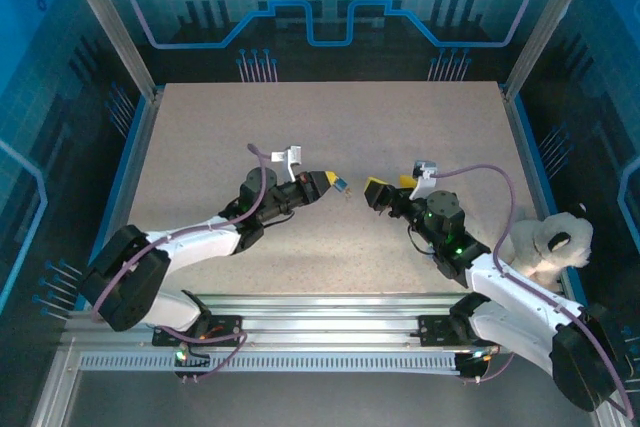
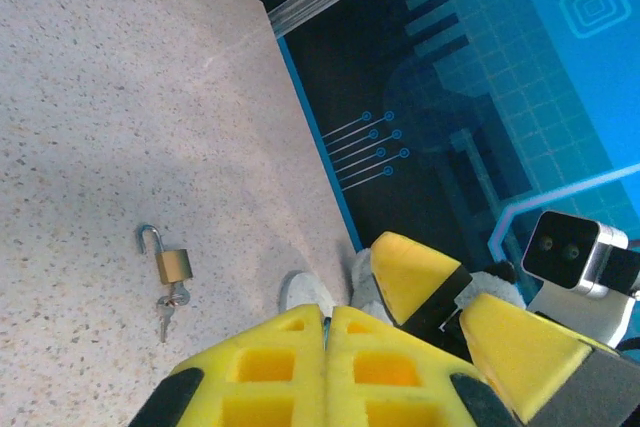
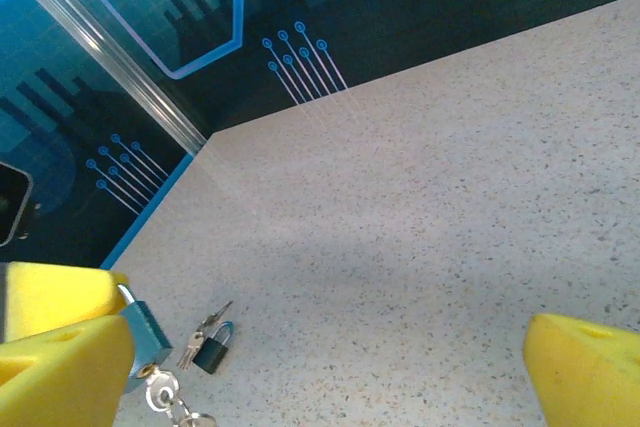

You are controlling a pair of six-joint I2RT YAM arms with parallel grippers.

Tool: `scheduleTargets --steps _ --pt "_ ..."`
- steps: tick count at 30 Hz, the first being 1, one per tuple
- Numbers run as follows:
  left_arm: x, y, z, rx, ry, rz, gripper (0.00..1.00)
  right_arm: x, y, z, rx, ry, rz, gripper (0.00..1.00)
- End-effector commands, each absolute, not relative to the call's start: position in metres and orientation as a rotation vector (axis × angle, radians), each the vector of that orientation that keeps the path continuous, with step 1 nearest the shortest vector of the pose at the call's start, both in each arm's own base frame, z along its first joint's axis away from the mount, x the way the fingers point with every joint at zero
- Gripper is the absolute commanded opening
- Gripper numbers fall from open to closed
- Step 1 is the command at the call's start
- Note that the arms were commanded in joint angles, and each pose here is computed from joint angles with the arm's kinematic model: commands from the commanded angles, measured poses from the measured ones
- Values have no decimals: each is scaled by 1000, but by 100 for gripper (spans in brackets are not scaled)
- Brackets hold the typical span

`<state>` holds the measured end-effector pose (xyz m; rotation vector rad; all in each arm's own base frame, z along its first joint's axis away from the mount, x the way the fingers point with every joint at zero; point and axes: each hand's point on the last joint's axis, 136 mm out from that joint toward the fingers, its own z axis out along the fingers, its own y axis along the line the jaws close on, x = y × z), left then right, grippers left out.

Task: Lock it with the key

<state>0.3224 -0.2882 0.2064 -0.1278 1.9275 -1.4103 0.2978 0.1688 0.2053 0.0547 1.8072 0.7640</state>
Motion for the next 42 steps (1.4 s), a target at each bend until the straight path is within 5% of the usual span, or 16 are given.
scheduleTargets --steps 1,12,19,42 --pt "329 -296 227 -118 1860 -1493 0 299 171 215 70 1750 828 100" --pt "336 -302 230 -159 1836 -1551 0 295 190 212 41 1744 1002 98" --pt "340 -303 227 -187 1823 -1581 0 301 200 204 47 1815 1144 81" --pt "350 -302 214 -320 1758 -1773 0 308 220 195 54 1856 1366 48"
